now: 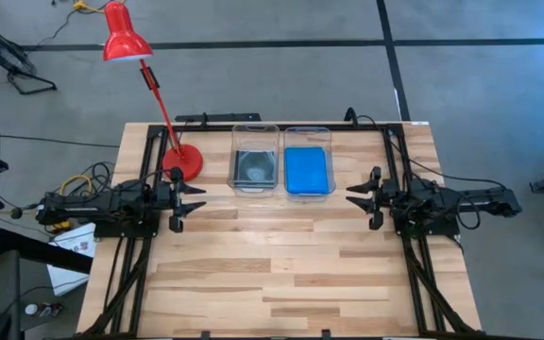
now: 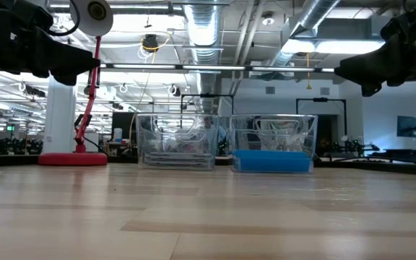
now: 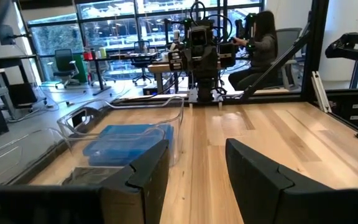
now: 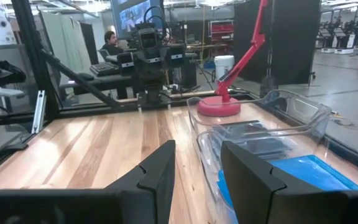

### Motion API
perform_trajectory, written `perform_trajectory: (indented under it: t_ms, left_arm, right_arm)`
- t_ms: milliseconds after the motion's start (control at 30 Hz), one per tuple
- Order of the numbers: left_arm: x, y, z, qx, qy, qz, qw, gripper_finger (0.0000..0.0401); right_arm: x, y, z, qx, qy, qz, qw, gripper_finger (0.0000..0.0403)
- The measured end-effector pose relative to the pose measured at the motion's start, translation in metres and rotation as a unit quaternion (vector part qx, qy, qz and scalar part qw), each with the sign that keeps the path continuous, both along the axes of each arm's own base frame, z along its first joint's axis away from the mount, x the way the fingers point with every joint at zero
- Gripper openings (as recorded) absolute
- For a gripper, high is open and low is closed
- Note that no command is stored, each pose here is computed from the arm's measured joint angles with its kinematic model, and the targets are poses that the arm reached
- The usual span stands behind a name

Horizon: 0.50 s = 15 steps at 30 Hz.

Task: Pick & place jewel cases by type
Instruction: Return to Home Position

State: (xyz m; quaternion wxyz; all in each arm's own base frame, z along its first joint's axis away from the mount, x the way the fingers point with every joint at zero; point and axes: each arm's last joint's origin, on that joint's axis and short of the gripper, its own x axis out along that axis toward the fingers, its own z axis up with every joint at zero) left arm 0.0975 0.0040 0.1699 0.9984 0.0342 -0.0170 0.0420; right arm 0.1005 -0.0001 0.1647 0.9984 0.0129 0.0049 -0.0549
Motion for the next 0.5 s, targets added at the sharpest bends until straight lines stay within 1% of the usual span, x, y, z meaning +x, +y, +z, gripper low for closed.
perform_trajectory:
  t_ms: [500]
  left_arm:
    - [0.0000,0.0000,-0.0002,-0.011,-0.001,0.000,1.000,0.0153]
  right_arm:
    - [0.0000,0.0000,0.0000,0.000,0.000,-0.001,1.000,0.0123]
